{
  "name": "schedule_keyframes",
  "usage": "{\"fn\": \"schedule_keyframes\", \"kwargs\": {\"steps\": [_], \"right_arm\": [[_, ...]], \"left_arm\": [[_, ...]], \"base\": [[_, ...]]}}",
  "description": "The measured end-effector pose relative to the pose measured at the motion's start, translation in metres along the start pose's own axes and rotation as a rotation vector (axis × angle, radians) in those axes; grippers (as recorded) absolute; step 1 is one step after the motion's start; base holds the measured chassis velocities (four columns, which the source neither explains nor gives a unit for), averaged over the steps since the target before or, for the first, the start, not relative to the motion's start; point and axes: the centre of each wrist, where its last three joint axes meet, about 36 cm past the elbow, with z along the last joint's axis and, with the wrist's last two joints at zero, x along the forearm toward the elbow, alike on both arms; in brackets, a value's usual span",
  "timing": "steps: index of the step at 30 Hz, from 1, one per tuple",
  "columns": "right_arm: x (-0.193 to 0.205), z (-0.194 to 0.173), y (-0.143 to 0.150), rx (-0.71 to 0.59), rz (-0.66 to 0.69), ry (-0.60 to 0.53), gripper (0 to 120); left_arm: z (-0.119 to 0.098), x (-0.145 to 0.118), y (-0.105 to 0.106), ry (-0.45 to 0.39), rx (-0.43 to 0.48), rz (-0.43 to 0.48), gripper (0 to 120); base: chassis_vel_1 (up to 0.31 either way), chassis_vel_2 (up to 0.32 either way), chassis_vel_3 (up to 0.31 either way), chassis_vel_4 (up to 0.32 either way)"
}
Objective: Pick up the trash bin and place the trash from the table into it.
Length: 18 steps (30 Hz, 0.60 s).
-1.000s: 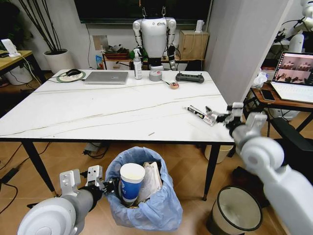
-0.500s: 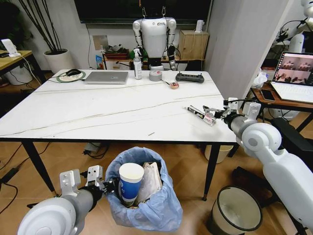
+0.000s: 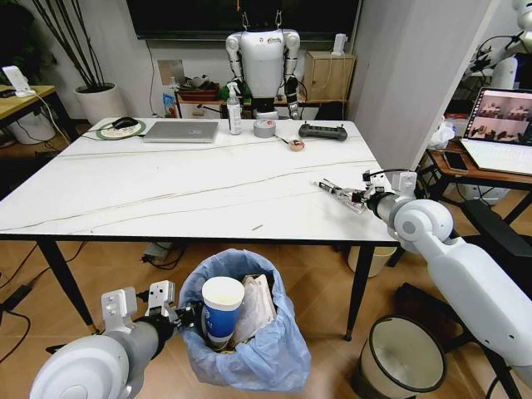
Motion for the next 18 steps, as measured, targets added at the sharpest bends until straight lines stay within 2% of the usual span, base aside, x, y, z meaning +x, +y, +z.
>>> {"fn": "schedule_keyframes", "kwargs": {"steps": [10, 12, 17, 18], "right_arm": [[0.0001, 0.0057, -0.0078, 0.009, -0.012, 0.045, 100], [0.0002, 0.0078, -0.0094, 0.011, -0.015, 0.052, 95], [-0.0006, 0.0097, -0.0112, 0.009, -0.014, 0.052, 74], [-0.0006, 0.0097, -0.0112, 0.009, -0.014, 0.052, 74]], "left_arm": [[0.0, 0.0, 0.0, 0.0, 0.0, 0.0, 0], [0.0, 0.0, 0.0, 0.0, 0.0, 0.0, 0], [0.0, 0.0, 0.0, 0.0, 0.0, 0.0, 0], [0.0, 0.0, 0.0, 0.0, 0.0, 0.0, 0]], "base": [[0.0, 0.0, 0.0, 0.0], [0.0, 0.0, 0.0, 0.0], [0.0, 0.0, 0.0, 0.0], [0.0, 0.0, 0.0, 0.0]]}}
